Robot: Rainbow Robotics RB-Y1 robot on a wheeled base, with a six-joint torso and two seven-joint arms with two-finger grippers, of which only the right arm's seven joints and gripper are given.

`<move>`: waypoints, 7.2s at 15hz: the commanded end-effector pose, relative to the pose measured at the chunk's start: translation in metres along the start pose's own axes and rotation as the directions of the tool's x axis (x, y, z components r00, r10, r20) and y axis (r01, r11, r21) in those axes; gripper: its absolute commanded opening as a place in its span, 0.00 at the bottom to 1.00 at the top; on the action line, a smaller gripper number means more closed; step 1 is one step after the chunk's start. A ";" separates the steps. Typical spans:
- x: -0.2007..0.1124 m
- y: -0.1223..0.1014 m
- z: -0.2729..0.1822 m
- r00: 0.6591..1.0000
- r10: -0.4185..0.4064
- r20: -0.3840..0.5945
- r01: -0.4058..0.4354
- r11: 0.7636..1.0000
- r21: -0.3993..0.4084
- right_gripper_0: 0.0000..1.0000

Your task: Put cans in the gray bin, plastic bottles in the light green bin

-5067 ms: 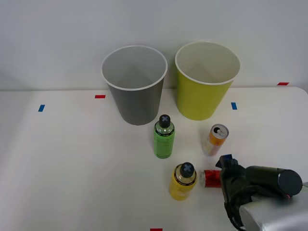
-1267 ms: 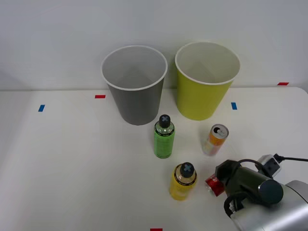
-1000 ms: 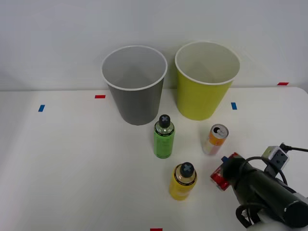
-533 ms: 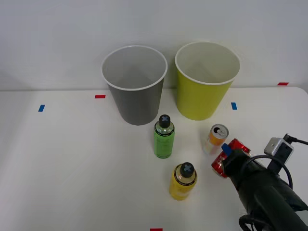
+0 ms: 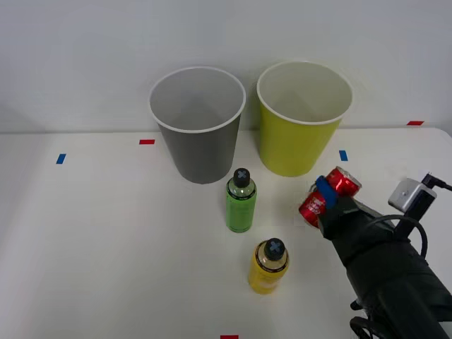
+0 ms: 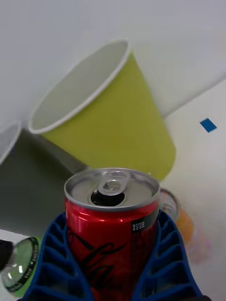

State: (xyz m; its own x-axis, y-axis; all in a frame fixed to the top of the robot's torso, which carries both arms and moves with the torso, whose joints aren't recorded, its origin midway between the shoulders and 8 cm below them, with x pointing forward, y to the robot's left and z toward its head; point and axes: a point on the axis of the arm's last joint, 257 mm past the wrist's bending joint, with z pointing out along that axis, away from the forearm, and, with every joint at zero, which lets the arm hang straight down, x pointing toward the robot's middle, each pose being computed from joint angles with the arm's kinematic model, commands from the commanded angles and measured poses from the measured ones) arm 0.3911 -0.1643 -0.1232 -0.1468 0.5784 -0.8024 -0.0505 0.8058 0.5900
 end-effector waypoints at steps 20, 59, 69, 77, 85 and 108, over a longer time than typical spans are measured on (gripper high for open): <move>-0.069 0.202 0.078 0.952 -0.083 0.294 0.241 0.797 -0.554 0.06; -0.004 0.244 0.162 0.828 -0.488 0.275 0.529 0.519 -0.672 1.00; -0.033 0.199 0.096 0.795 -0.530 0.293 0.573 0.499 -0.651 1.00; -0.086 0.079 0.029 0.802 -0.520 0.294 0.597 0.680 -0.425 1.00; -0.082 -0.039 -0.034 0.815 -0.540 0.209 0.570 0.811 -0.132 1.00; 0.050 -0.162 -0.105 0.981 -0.193 0.029 0.188 0.974 0.124 1.00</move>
State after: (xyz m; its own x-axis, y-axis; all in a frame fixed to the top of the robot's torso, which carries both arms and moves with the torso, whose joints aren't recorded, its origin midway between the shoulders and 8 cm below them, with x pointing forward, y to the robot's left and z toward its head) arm 0.2915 -0.2847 -0.2429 -0.1104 0.3801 -0.9183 0.0589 0.9248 0.3758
